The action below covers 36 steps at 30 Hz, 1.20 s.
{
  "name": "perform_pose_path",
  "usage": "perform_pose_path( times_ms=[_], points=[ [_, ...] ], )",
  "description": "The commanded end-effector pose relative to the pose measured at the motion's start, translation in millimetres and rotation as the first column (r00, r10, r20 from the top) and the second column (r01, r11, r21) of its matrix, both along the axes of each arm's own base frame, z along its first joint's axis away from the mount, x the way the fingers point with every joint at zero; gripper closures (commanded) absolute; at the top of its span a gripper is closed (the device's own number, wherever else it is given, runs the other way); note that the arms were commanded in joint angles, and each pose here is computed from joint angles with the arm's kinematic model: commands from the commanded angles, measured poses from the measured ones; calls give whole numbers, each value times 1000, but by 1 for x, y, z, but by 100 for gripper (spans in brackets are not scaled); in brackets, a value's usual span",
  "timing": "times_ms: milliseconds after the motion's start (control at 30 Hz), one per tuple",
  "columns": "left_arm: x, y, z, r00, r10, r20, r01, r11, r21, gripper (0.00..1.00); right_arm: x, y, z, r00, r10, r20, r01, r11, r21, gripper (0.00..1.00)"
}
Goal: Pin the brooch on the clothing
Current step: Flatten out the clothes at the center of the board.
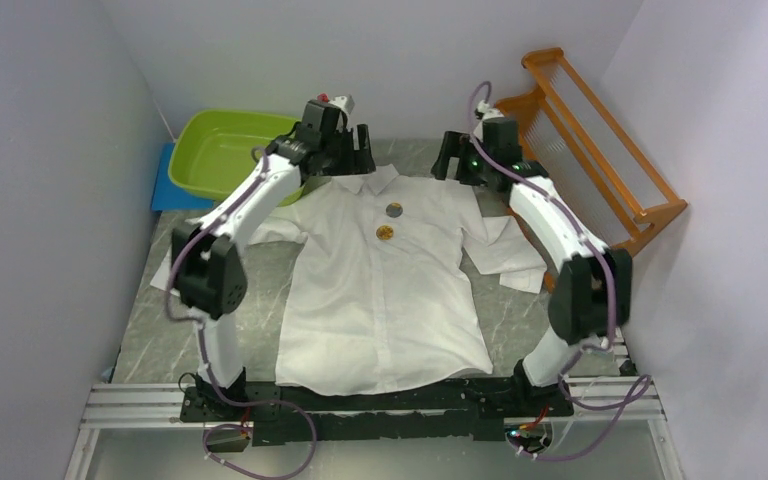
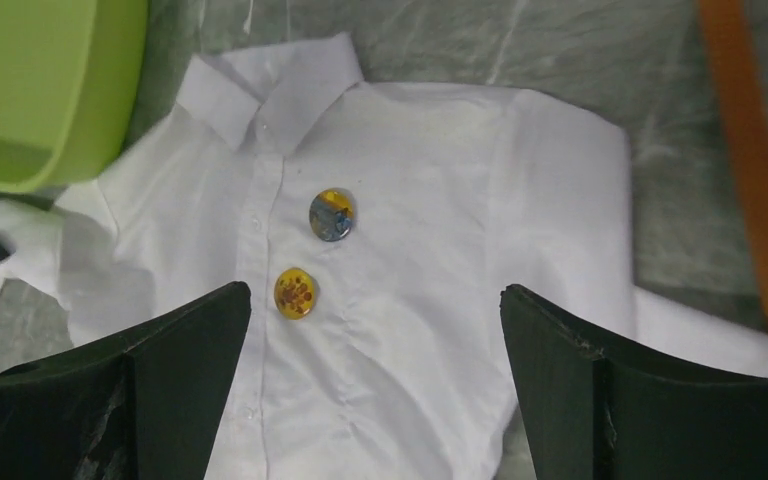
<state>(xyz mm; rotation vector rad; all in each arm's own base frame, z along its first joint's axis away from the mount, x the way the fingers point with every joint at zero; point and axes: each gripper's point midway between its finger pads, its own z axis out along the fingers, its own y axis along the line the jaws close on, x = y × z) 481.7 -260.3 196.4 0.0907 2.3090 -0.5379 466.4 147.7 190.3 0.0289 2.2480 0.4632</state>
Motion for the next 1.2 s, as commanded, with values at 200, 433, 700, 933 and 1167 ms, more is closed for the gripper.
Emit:
perform_pose_path(
  times_ms=[200,433,700,933,1167],
  points=[
    [-166,-55,-9,977,-139,-163,114,981,-154,22,-84,-97,-73,930,-342,-136,352,934,60,0],
    [-282,-97,-72,906,-270,-327,270,962,-47,22,-131,-140,-97,855,-496,-150,491,868,-72,0],
    [-342,-113,-138,855,-285,-434,345,936,65,21,-146,-165,-119,780,-595,-195,577,804,-144,0],
    [-361,-107,-171,821,-260,-509,342,937,74,26,-151,-167,-134,755,-623,-205,611,781,-127,10],
    [-379,-89,-188,790,-234,-566,335,939,80,31,-140,-177,-142,741,-644,-188,627,765,-147,37]
  ],
)
